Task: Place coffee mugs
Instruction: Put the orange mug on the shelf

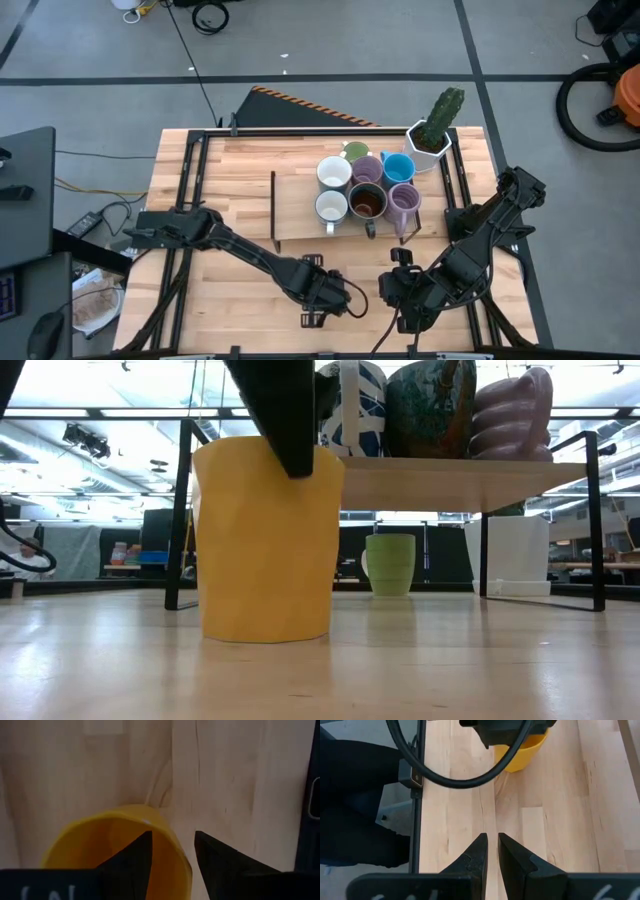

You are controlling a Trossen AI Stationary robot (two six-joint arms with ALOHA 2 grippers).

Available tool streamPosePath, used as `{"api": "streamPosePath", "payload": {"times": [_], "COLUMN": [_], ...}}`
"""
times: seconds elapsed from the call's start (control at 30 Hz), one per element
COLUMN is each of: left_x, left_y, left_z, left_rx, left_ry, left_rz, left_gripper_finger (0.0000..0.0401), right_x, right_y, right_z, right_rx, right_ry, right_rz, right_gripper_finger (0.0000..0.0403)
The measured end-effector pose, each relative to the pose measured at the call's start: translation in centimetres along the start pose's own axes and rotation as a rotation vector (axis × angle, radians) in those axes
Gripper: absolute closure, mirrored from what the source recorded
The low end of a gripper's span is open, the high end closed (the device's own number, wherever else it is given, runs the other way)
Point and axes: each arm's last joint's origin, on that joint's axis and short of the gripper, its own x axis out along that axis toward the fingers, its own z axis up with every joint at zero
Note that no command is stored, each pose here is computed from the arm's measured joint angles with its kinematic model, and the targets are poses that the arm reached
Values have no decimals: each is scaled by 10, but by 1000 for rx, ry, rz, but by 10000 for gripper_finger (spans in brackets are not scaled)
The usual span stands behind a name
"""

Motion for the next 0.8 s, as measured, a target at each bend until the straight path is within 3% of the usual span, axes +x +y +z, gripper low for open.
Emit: {"api": "streamPosePath", "payload": {"times": [0.17,0.33,0.47,0.67,0.8], "left_x": [1,1,-3,-32,-60], "left_y": [0,1,3,2,-8], "left_z": [0,-1,-5,-22,-42], "left_rx": [45,119,269,510,694], "left_ry": [-2,15,50,135,174], "left_rz": [0,6,11,-26,6], "left_gripper_finger": [270,333,380,380,380], "right_x": [0,0,0,0,-1], "right_y": [0,0,0,1,3], "right_z": [0,0,0,-1,-2], "right_rx": [-1,-1,0,-2,-8], "right_ry": [0,0,-1,0,0], "right_rz": [1,1,1,3,7], "right_gripper_finger": [354,354,354,354,354]}}
